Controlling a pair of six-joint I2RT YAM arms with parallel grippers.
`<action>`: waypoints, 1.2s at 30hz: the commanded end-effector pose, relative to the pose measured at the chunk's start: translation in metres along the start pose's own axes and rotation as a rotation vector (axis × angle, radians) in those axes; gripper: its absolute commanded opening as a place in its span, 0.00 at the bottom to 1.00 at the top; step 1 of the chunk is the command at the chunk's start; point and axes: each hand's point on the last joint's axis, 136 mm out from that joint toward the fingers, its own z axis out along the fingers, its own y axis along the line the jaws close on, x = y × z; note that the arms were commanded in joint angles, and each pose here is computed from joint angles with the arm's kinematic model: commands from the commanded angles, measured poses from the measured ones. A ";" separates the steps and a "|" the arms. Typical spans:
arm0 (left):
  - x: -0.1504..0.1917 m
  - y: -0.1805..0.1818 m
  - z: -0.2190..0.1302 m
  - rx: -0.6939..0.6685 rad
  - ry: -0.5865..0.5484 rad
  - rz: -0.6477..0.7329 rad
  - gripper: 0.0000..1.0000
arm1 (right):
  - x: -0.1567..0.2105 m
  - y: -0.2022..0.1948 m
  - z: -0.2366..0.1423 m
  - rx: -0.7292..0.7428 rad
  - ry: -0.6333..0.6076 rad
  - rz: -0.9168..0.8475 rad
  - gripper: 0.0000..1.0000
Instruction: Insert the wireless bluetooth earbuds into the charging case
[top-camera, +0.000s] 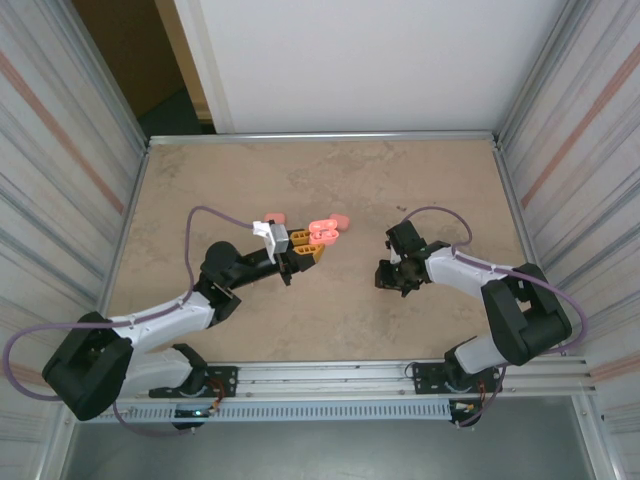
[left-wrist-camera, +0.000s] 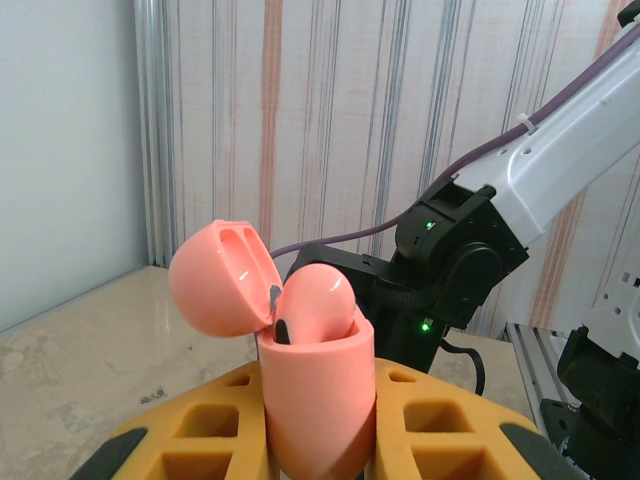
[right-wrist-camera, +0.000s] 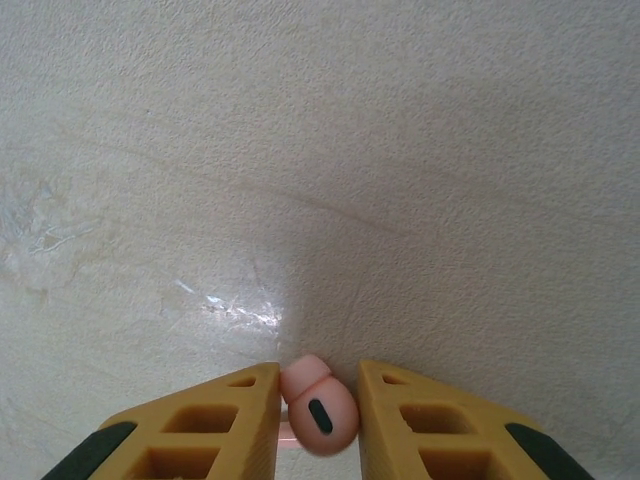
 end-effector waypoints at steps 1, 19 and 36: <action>-0.013 -0.006 -0.002 0.020 -0.034 0.041 0.00 | -0.007 0.001 0.000 0.022 -0.025 -0.023 0.24; -0.012 -0.004 -0.003 0.003 -0.037 0.038 0.00 | -0.023 0.015 -0.044 0.000 -0.151 -0.203 0.20; -0.008 -0.003 -0.006 -0.010 -0.039 0.028 0.00 | -0.053 0.085 -0.169 -0.133 -0.513 -0.635 0.21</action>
